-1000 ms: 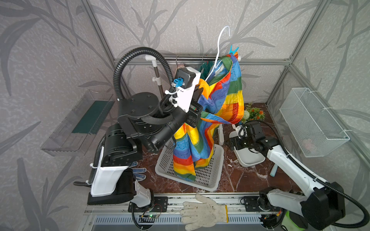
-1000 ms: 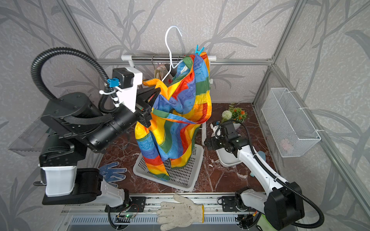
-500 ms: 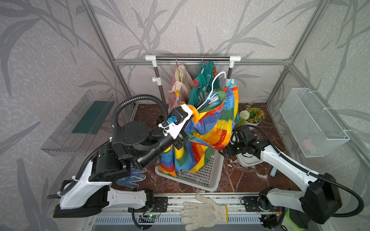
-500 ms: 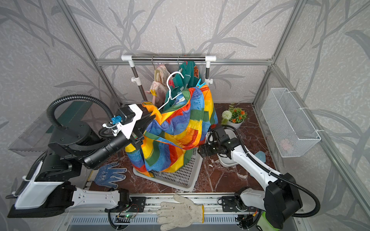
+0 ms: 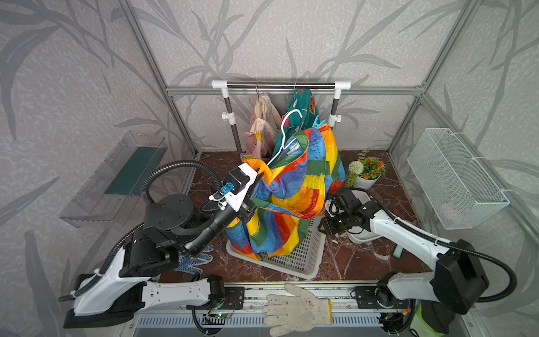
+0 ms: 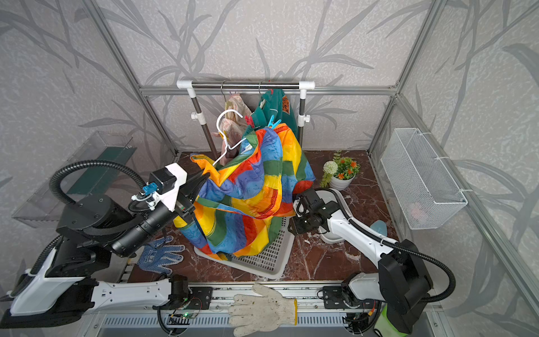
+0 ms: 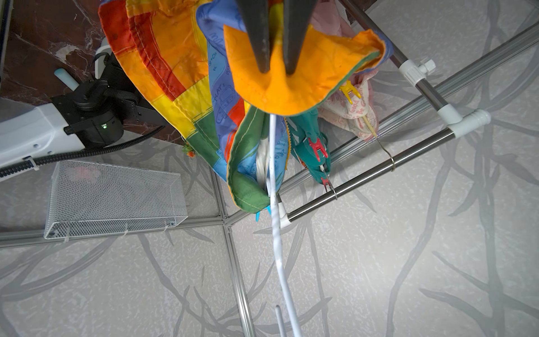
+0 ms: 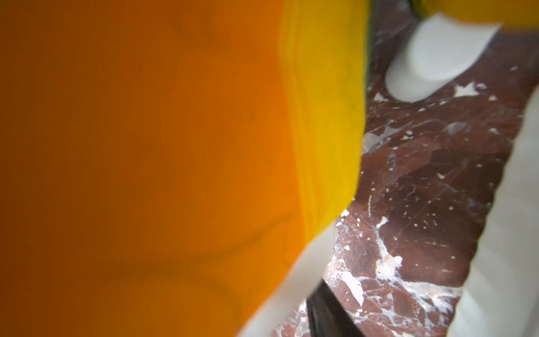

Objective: Remove the clothespins securing jackets to the hanger
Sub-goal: Move the basket to the center of the board.

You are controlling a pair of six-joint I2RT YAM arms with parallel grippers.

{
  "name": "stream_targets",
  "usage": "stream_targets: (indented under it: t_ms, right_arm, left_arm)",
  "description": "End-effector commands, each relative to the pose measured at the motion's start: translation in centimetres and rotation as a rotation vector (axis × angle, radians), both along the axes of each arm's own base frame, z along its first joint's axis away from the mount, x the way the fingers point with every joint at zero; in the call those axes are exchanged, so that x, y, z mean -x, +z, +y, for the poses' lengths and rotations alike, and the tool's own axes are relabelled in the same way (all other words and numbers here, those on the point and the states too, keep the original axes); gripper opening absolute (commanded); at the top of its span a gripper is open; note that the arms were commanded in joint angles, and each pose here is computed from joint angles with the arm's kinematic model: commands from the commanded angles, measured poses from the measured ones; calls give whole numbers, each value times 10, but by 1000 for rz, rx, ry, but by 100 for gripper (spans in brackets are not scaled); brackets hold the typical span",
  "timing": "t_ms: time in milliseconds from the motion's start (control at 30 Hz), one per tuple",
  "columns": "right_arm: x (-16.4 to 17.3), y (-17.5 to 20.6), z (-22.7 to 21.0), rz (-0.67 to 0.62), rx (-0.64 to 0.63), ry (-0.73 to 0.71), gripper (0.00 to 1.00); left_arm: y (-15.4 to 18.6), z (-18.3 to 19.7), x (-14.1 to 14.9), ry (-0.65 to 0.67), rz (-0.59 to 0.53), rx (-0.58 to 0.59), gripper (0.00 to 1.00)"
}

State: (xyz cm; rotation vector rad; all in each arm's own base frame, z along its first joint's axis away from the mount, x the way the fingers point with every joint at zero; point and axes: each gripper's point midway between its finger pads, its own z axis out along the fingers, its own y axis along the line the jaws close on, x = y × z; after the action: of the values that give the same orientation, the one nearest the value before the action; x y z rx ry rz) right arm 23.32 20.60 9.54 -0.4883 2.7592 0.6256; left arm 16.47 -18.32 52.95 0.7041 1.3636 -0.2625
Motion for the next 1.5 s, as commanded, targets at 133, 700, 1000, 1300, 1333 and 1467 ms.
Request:
stream_targets:
  t_ms: [133,700,1000,1300,1333,1467]
  right_arm:
    - [-19,1,-21,-40,108,-43,19]
    - [-87,15,-37,-131,130,-234,8]
    - [-113,21,-44,-154,64,-371,7]
    - [-99,46,-39,-258,25,-277,73]
    - [-98,53,-40,-284,19,-266,77]
    - [-95,78,-40,-402,-12,-214,88]
  left_arm:
    - [27,18,-2,43,-44,121,0]
    - [26,7,8,-51,-17,123,0]
    - [9,26,19,-83,49,180,0]
    - [3,16,16,-88,59,187,0]
    - [3,16,16,-87,59,186,0]
    - [8,16,16,-88,51,196,0]
